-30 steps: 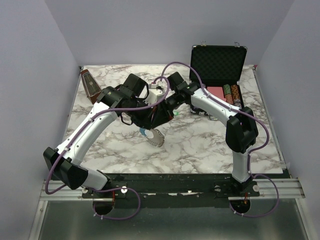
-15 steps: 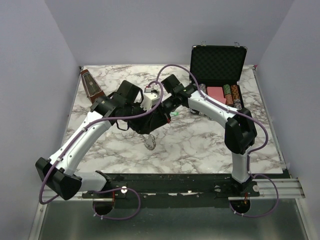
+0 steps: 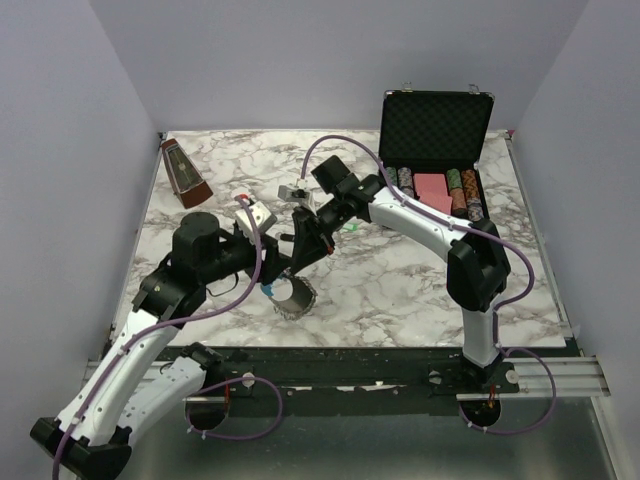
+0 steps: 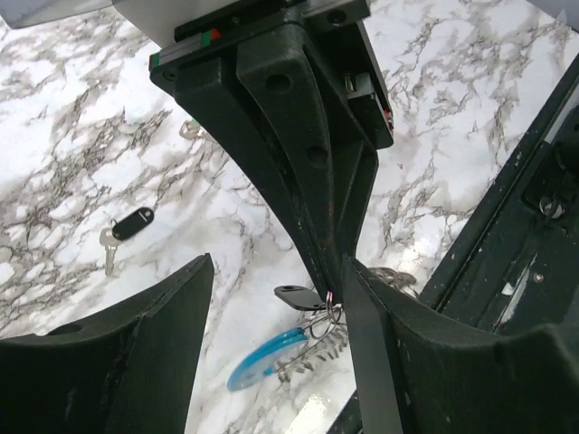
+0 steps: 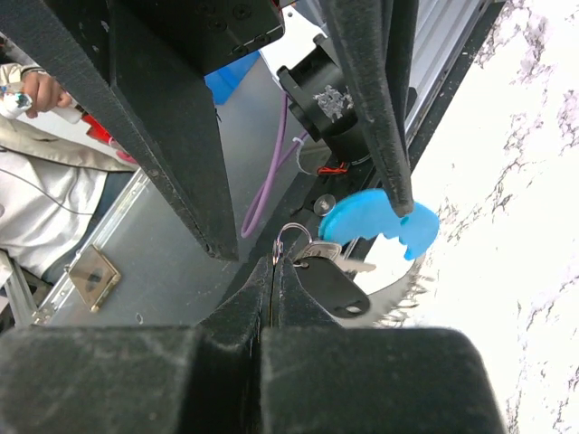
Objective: Put the keys on the keyring
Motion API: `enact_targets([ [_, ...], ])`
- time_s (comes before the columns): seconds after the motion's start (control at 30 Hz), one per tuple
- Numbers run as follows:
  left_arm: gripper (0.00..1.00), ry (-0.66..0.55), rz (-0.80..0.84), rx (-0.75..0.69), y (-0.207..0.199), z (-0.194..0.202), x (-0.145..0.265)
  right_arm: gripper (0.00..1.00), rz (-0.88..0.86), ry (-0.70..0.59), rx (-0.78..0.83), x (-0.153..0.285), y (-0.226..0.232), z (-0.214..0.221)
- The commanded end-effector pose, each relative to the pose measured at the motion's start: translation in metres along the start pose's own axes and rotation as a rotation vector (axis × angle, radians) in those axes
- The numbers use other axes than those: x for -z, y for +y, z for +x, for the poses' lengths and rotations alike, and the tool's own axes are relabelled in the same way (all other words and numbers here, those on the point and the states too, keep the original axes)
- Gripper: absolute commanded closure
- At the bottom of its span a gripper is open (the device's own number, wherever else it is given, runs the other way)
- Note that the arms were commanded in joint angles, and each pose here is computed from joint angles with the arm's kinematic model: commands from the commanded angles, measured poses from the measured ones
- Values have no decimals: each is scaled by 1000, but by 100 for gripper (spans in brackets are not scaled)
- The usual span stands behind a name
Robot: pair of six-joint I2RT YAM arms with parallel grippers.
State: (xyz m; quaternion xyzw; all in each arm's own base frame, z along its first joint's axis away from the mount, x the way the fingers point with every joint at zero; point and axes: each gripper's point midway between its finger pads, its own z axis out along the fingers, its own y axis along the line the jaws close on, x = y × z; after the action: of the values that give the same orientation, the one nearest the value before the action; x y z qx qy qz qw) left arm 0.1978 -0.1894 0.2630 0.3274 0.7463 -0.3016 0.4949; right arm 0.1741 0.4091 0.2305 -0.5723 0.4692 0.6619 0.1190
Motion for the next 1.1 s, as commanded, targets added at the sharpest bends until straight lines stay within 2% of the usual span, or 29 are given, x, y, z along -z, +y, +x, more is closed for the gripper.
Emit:
enact_targets([
  [0.0,33,-179,45,-143,-7,-28,4,99,-40,-22,24,0,8,-9],
  [0.23,31,-402,87,-375,-24,-29,20,99,-24,-18,22,2,5,-7],
  [0.33,29,-441,53,-410,-22,-26,26,99,-20,-21,22,4,4,-6],
  [0.5,30,-373,59,-445,-19,-7,20,99,3,-9,64,9,6,-6],
  [0.67,41,-283,190,-600,-31,23,10,99,19,-5,89,16,8,-4],
  [0.9,58,-188,245,-606,-30,37,3,99,17,-12,87,19,7,-3],
  [1.07,62,-171,232,-606,-26,40,0,99,13,-13,84,18,7,-3],
])
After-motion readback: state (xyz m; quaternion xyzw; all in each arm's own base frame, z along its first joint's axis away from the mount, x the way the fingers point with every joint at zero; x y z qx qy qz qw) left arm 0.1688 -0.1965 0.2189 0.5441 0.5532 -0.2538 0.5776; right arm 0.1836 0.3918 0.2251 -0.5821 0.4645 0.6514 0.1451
